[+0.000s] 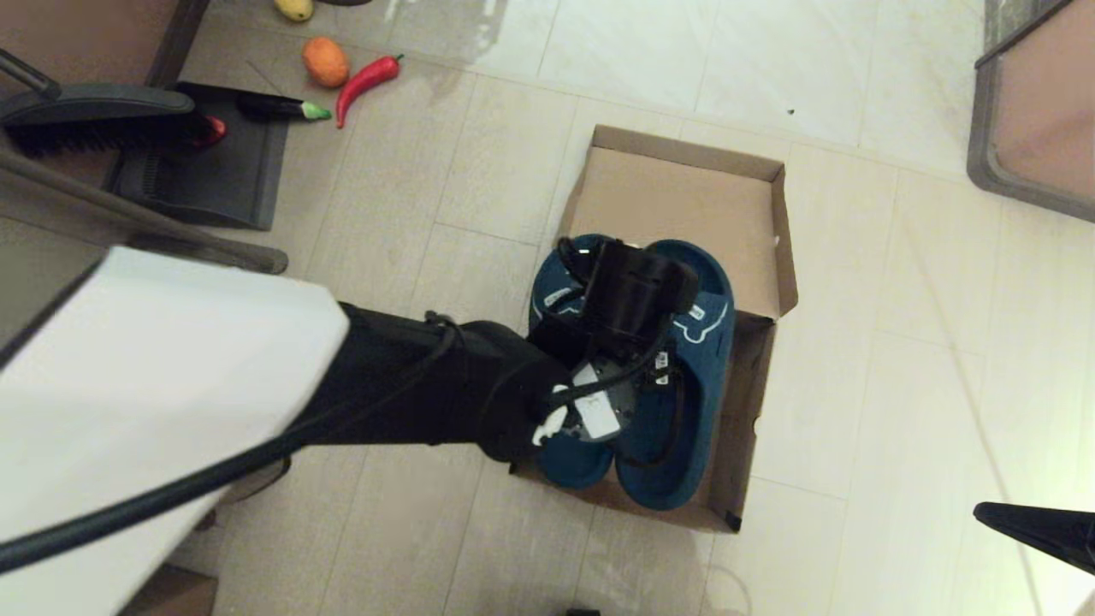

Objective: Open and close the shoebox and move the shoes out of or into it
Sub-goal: Put the shoes into the shoe box

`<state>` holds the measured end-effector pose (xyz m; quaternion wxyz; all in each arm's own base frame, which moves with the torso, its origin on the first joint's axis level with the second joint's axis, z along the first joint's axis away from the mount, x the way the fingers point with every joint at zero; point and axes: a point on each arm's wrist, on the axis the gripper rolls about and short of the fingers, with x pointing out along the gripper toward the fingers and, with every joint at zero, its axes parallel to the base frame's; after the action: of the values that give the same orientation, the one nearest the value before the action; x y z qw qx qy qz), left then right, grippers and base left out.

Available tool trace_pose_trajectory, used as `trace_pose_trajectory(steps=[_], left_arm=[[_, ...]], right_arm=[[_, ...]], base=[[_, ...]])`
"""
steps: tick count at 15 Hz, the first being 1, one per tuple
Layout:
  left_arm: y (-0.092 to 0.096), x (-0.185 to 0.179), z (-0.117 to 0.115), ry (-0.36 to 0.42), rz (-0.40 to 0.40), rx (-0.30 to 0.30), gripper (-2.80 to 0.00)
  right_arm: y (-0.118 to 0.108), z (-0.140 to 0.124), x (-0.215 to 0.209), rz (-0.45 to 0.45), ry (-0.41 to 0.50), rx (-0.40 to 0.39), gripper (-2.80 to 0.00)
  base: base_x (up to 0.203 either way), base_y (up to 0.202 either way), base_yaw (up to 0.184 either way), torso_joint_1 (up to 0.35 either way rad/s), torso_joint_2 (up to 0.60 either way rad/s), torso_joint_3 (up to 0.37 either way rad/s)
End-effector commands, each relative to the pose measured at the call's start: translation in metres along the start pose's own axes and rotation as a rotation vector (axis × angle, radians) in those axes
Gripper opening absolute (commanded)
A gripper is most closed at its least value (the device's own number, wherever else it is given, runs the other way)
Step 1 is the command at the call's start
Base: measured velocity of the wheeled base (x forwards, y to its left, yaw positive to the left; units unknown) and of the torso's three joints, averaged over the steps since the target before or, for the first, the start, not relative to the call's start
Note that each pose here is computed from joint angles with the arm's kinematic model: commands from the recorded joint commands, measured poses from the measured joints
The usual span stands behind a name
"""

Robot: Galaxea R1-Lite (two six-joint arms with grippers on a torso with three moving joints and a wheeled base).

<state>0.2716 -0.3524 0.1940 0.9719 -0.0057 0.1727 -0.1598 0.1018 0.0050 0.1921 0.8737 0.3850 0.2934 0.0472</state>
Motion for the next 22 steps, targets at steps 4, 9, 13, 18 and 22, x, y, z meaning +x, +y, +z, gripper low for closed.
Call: trace_pose_trajectory(steps=[4,9,13,18,22], left_arm=[[-0.040,0.055,-0.059,0.057,-0.012,0.044,-2.80],[-0.055,0.091,-0.100,0.058,-0.008,0.063,-2.80],[-0.045,0.113,-0.103,-0.042,0.025,0.130,-2.80],[-0.030,0.126,-0.097,-0.100,0.052,0.142,-2.80],[-0.028,0.127,-0.095,-0.115,0.055,0.125,0.00]], right_arm=[[-0.003,0.001,-0.004,-0.016,-0.033,0.026,-2.80],[-0.003,0.000,-0.005,-0.014,-0.039,0.022,-2.80],[-0.004,-0.002,-0.007,-0.009,-0.043,0.024,-2.80],[-0.008,-0.007,-0.008,-0.012,-0.038,0.033,-2.80],[-0.011,-0.011,-0.008,-0.019,-0.030,0.038,-2.80]], base=[[0.000,0.000,0.000,0.000,0.00,0.000],[0.000,0.000,0.000,0.000,0.00,0.000],[0.000,0.000,0.000,0.000,0.00,0.000],[0.000,0.000,0.000,0.000,0.00,0.000],[0.000,0.000,0.000,0.000,0.00,0.000]])
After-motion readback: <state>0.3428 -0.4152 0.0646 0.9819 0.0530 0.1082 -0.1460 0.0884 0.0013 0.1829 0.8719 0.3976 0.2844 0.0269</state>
